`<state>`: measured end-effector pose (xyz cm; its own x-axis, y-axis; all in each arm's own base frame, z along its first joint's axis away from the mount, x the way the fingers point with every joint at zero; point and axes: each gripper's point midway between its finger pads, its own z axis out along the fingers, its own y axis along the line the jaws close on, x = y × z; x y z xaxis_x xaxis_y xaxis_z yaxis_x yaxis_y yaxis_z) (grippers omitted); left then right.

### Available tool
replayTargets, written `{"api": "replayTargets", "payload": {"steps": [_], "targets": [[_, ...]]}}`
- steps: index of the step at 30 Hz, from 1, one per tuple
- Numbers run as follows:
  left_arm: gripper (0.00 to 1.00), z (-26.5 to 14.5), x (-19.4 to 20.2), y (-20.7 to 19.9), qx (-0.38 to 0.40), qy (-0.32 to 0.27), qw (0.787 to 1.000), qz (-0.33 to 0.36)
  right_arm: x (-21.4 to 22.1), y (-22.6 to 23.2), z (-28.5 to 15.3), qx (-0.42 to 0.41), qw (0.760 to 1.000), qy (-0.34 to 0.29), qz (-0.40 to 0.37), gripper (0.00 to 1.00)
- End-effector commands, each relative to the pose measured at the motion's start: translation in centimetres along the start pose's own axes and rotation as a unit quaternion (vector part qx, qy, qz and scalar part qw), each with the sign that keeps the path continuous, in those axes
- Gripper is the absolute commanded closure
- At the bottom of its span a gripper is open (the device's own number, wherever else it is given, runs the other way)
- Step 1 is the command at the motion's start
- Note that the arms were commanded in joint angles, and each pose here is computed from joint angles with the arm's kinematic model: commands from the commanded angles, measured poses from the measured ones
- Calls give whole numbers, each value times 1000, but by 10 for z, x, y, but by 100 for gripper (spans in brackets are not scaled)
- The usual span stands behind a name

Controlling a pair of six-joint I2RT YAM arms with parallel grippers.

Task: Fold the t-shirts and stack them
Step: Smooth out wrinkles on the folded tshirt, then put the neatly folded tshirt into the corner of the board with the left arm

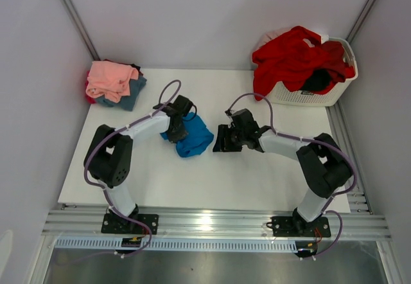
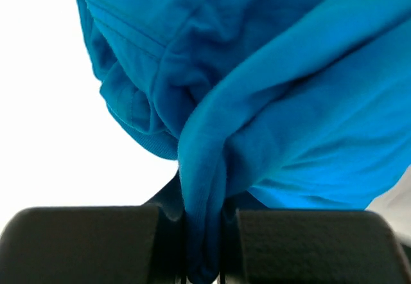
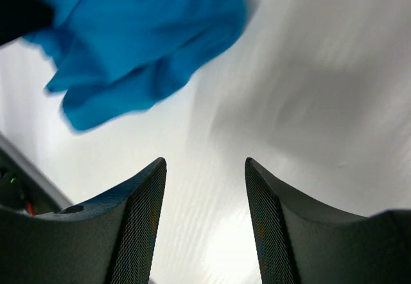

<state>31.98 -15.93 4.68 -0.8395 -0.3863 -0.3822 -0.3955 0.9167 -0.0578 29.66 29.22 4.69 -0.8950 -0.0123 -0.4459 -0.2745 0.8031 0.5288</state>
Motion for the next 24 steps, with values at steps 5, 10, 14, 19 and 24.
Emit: {"api": "replayTargets", "payload": {"steps": [5,10,14,19,24], "targets": [[99,-1,-30,4,-13,-36,999,19,-1,33,-29,-30,999,-21,-21,45],[99,-16,-48,3,10,-59,998,-1,2,23,-33,-9,999,-29,-29,45],[100,-30,-73,-8,28,-83,996,-2,1,23,-35,-7,999,-33,-32,46],[100,-45,-118,-35,30,-122,992,31,1,21,-41,-1,998,-40,-39,46],[100,-48,-163,-51,33,-137,989,50,2,18,-50,6,998,-51,-43,46]]}}
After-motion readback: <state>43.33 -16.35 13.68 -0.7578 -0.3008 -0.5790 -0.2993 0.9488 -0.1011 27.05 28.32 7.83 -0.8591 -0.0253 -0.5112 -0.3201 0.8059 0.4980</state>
